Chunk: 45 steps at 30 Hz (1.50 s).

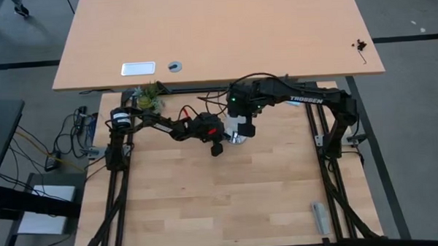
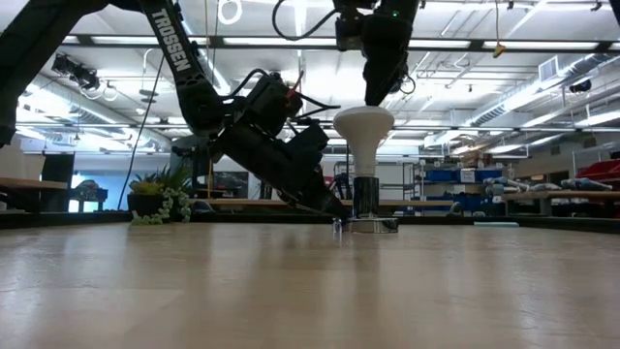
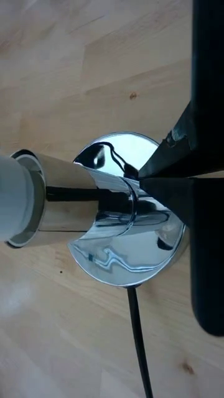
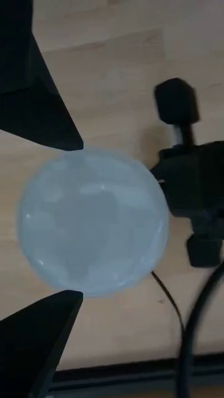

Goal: Screw lightbulb
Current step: Insert the white lightbulb into the desk lamp

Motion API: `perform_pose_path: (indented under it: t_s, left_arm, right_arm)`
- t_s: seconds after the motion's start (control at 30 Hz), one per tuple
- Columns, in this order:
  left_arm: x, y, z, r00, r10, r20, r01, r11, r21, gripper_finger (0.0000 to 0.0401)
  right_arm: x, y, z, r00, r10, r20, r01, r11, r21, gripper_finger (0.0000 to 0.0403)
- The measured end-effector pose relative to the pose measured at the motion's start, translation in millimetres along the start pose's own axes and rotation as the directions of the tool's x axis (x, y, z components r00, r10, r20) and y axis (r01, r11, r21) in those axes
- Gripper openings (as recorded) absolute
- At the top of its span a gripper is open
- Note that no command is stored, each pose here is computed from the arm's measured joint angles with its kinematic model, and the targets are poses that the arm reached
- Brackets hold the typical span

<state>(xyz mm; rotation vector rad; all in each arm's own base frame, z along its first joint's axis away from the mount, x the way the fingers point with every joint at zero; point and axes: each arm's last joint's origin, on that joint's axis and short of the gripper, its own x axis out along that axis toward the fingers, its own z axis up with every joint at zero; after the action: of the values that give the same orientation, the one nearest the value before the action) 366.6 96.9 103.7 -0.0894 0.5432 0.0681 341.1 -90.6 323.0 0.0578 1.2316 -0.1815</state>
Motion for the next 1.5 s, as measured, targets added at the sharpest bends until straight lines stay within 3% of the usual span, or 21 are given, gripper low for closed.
perform_pose_path:
  t_s: [0.3,0.7,0.83,1.0,1.17,1.3,1.5]
  left_arm:
    - [0,0,0,1.000,0.000,0.000,0.000,1.000,0.000,0.0001]
    - [0,0,0,1.000,0.000,-0.001,0.000,1.000,-0.001,0.0001]
    - [0,0,0,1.000,0.000,-0.002,0.000,1.000,-0.001,0.0001]
    - [0,1,0,1.000,0.001,-0.002,-0.001,1.000,-0.002,0.0001]
    - [0,1,0,1.000,0.001,-0.002,-0.001,1.000,-0.001,0.0001]
    - [0,1,0,1.000,0.001,-0.002,-0.001,1.000,-0.001,0.0001]
    - [0,1,0,1.000,0.001,-0.001,-0.001,1.000,-0.001,0.0001]
  right_arm:
    - [1,-12,1,0.999,0.051,0.011,-0.052,0.997,0.053,0.0393]
    - [-1,-10,1,0.997,0.072,0.016,-0.072,0.997,-0.001,0.0389]
    - [-18,-3,-3,0.999,0.052,-0.005,-0.052,0.998,-0.042,0.0369]
    - [-56,10,-12,0.996,0.007,0.091,0.000,0.997,-0.079,0.0325]
    - [-85,21,-35,0.973,0.011,0.230,-0.006,1.000,-0.023,0.0284]
    - [-79,33,-59,0.936,0.028,0.350,-0.029,1.000,-0.003,0.0263]
    - [-37,53,-95,0.825,0.042,0.563,-0.079,0.996,0.041,0.0242]
